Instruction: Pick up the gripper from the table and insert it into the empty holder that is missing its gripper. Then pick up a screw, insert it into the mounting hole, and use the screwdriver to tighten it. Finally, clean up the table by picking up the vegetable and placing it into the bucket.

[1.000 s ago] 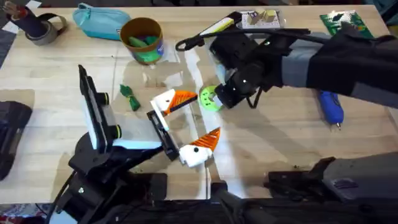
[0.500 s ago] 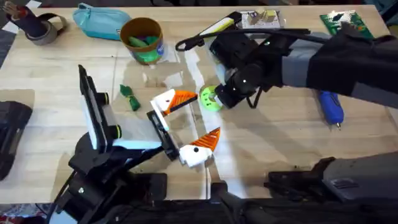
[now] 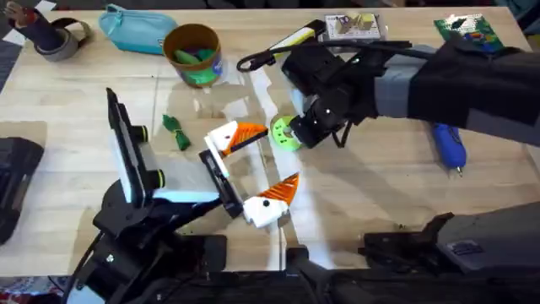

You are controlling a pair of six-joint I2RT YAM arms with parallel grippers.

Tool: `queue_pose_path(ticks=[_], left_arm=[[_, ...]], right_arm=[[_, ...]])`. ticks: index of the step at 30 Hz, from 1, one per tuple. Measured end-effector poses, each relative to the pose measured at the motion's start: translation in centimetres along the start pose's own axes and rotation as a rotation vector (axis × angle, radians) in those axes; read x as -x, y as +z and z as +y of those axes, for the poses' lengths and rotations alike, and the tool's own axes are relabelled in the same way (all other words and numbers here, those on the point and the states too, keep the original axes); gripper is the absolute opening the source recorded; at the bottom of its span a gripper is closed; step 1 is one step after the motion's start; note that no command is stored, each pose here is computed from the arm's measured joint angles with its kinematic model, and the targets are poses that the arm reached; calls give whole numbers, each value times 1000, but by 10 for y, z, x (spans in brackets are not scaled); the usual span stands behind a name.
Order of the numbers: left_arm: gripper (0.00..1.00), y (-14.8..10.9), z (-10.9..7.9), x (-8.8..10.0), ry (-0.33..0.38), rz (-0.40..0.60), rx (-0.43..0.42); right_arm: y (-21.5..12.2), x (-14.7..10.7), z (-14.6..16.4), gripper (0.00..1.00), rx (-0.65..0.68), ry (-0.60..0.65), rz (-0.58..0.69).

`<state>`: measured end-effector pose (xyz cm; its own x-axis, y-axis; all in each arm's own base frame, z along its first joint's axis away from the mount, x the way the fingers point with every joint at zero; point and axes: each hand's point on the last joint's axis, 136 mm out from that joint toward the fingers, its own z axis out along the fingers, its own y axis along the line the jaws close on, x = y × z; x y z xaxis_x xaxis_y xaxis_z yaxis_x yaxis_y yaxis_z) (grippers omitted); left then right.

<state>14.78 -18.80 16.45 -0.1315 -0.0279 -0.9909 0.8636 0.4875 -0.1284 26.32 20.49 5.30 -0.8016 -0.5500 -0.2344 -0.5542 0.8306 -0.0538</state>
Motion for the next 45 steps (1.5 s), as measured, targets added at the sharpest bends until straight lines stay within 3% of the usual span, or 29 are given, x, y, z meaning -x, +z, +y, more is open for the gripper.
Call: queue_pose_path(ticks=[8, 20, 30, 38, 45], left_arm=[[991, 0, 0, 0, 0, 0, 0], [991, 0, 0, 0, 0, 0, 0], [991, 0, 0, 0, 0, 0, 0], [991, 0, 0, 0, 0, 0, 0], [991, 0, 0, 0, 0, 0, 0]], right_arm=[[-11, -8, -3, 7, -10, -4, 49], [-97, 34, 2, 7, 4, -17, -38], [-172, 85, 64, 6, 179, -124, -208], [-183, 67, 127, 6, 277, -326, -206], [-185, 60, 152, 6, 305, -406, -215]])
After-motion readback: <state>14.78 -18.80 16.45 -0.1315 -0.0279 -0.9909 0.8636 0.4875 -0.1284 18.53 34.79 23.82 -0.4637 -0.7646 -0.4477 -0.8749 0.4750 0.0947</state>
